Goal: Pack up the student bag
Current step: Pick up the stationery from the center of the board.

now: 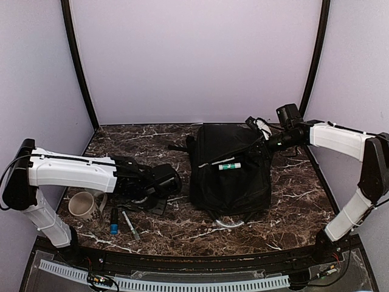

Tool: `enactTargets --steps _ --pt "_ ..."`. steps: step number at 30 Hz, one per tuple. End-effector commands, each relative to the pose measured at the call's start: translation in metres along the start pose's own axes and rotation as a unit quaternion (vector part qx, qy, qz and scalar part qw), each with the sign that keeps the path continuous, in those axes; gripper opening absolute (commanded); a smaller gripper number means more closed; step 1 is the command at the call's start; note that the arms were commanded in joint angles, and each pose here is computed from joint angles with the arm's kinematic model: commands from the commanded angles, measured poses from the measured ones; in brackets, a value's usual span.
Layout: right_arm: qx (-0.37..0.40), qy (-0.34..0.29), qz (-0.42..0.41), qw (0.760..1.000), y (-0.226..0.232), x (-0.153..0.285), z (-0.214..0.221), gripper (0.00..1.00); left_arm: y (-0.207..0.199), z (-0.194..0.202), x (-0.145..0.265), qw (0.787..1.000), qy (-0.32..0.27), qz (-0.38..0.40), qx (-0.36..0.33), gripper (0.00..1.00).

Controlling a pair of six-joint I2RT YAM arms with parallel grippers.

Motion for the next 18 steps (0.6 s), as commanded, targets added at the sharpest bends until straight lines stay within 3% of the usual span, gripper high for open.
enactTargets --steps 1,8,18 --pt "0.033 -0.04 -0.024 0.998 0.009 0.004 -0.023 0.0 -0.001 0.044 -0.011 0.991 0.094 0.003 0.1 0.45" --pt "0.032 -0.04 -0.036 0.998 0.012 0.004 -0.024 0.0 0.01 0.069 -0.014 0.973 0.118 -0.015 0.199 0.44" --pt "0.033 -0.04 -0.033 0.998 0.012 0.004 -0.023 0.0 0.05 0.074 -0.005 0.968 0.099 -0.065 0.222 0.43"
Point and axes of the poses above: each gripper's point midway between its finger pads, its own x axis back along the fingers, its own y axis along the line the jaws close on, z = x × y, the point moved 2 cm from there along x, back along the fingers, and after that the axes turned 14 degrees about -x, right-handed, at the moved point
